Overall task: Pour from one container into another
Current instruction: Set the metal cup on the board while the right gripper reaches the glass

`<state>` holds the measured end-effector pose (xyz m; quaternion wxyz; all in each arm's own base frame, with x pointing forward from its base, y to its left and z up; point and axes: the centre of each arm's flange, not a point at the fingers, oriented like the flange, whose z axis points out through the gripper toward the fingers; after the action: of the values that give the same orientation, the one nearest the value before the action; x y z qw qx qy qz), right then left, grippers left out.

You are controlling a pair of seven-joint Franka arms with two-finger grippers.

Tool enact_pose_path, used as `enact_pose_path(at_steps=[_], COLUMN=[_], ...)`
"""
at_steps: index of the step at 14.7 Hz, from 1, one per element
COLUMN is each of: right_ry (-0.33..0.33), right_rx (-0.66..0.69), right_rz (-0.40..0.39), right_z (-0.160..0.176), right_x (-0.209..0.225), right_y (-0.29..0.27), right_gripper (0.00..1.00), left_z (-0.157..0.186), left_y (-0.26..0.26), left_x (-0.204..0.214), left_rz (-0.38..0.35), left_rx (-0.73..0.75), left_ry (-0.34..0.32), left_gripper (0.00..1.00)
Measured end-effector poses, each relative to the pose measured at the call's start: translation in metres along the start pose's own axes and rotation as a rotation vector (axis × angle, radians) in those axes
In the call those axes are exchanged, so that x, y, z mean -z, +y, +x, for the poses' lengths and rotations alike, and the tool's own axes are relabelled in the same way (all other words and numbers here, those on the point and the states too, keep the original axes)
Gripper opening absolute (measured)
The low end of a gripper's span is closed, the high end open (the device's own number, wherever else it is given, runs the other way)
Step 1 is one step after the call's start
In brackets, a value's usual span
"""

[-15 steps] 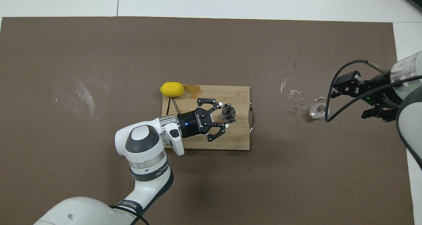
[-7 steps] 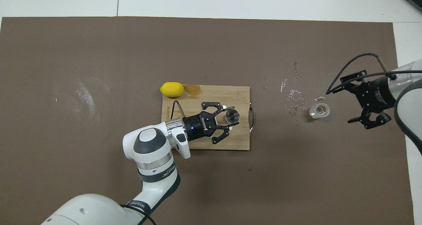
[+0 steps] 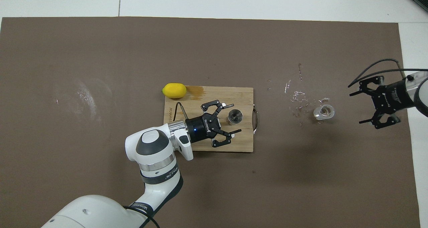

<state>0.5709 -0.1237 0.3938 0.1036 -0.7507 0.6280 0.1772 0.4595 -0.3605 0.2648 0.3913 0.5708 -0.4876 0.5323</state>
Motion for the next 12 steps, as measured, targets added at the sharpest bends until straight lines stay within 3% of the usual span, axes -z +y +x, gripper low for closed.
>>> enact_pose_path(at_steps=[6, 12], right_ry=[-0.018, -0.103], right_rx=[0.041, 0.057], right_rz=[0.006, 0.010], right_z=[0.037, 0.052], right_x=[-0.034, -0.077], right_y=[-0.003, -0.010], right_gripper=[0.93, 0.93], left_z=[0.007, 0.002], left_y=[-0.033, -0.067], left_x=[0.028, 0.093], left_rz=[-0.011, -0.141], left_rx=[-0.052, -0.090], left_ry=[0.027, 0.040], left_gripper=[1.00, 1.00])
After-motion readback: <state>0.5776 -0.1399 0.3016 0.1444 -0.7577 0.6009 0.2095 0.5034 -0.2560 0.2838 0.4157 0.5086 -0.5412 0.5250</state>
